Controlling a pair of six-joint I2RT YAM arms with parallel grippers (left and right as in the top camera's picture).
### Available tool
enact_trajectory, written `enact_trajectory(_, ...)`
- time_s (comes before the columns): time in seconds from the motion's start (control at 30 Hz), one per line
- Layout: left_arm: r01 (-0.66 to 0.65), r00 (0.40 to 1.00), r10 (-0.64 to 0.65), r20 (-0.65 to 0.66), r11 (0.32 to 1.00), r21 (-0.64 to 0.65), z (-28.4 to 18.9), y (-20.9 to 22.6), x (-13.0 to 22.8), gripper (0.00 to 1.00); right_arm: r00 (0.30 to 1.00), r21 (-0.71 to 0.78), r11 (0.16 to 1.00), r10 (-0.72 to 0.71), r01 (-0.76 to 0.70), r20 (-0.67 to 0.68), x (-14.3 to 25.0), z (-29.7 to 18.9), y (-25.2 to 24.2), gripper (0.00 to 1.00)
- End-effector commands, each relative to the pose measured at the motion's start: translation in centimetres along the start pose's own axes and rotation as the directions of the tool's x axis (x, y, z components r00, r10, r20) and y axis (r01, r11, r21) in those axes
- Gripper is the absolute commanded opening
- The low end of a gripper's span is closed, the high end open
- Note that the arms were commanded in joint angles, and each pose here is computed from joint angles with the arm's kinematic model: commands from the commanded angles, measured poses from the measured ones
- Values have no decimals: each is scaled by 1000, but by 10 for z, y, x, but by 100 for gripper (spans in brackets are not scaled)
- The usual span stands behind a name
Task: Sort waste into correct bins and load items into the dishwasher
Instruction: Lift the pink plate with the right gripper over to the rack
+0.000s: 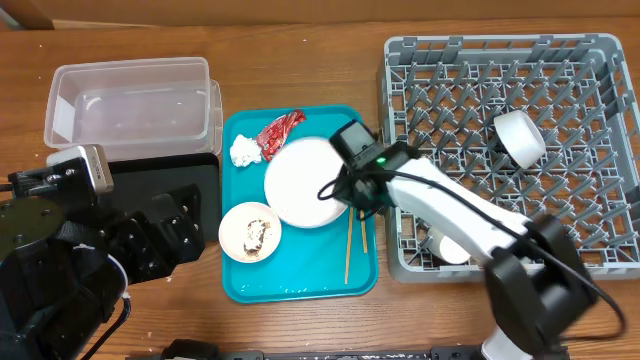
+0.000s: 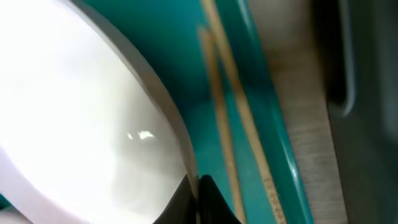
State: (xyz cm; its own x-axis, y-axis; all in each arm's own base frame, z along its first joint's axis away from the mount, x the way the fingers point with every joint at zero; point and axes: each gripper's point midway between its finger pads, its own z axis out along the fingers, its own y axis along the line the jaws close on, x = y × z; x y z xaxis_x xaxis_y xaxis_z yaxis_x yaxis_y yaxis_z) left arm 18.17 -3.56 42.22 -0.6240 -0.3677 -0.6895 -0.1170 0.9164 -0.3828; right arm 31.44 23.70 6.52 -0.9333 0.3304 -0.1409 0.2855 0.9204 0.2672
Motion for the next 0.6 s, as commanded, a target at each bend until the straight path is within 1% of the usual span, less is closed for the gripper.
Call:
enact_trajectory(0.0,-8,1000,8,7,1000,3,-1,-1,-2,100,970,-82,978,-174,190,168,-25,-52,18,4)
enact_trajectory(0.03,-8,1000,8,7,1000,3,-1,-1,-2,100,960,-96,972,-190,213,204,-29,-62,22,4)
enact_trajectory(0.1,-8,1000,8,7,1000,3,-1,-1,-2,100,945,-111,970,-177,214,274,-40,-81,24,4)
enact_trajectory(0.23,-8,1000,8,7,1000,3,-1,-1,-2,100,915,-146,960,-171,238,367,-57,-111,26,4)
enact_trajectory(0.33,-8,1000,8,7,1000,3,-1,-1,-2,100,889,-120,965,-162,233,428,-74,-130,13,4)
enact_trajectory(0.4,-8,1000,8,7,1000,3,-1,-1,-2,100,855,3,985,-152,174,495,-95,-143,-21,4)
enact_trajectory(0.47,-8,1000,8,7,1000,3,-1,-1,-2,100,825,128,989,-137,79,549,-111,-154,-57,4)
enact_trajectory(0.5,-8,1000,8,7,1000,3,-1,-1,-2,100,803,210,978,-135,12,581,-119,-163,-81,4)
enact_trajectory(0.53,-8,1000,8,7,1000,3,-1,-1,-2,100,788,259,965,-138,-29,599,-124,-169,-95,4)
enact_trajectory(0.57,-8,1000,8,7,1000,3,-1,-1,-2,100,764,331,940,-149,-89,628,-130,-178,-114,4)
